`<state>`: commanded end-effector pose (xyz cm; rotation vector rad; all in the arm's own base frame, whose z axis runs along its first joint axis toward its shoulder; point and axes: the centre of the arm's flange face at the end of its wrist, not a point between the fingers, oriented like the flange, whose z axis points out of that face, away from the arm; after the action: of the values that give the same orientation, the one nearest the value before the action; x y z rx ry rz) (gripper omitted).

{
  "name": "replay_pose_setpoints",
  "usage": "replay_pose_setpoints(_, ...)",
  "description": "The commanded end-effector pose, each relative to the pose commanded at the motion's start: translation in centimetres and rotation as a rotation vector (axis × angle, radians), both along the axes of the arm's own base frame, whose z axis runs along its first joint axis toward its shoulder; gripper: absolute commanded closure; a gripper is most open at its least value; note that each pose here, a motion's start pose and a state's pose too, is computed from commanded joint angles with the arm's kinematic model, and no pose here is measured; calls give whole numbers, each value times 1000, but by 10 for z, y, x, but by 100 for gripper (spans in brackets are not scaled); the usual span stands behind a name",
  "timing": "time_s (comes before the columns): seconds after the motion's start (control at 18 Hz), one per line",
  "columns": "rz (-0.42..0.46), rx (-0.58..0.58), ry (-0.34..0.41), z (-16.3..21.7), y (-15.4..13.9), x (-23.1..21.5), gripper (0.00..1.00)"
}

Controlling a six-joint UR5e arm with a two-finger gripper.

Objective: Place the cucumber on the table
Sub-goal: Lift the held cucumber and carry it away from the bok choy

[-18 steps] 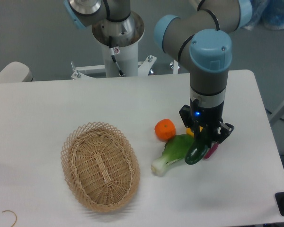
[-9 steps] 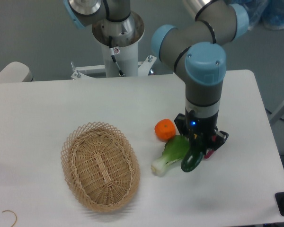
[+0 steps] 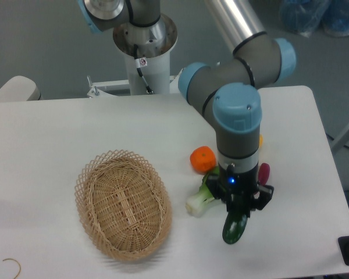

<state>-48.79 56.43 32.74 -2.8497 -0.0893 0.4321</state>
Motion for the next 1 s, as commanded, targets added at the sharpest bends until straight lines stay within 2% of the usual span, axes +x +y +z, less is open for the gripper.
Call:
replay_pose_setpoints(0.17, -29, 1, 21, -26, 6, -7, 67)
replay_pose_setpoints(0.33, -161, -68, 33, -52, 7, -10, 67)
replay_pose_setpoints(0.67, -336, -185, 60, -85, 5, -17, 67)
replay_pose_setpoints(1.0, -352, -229, 34, -115, 5, -15, 67)
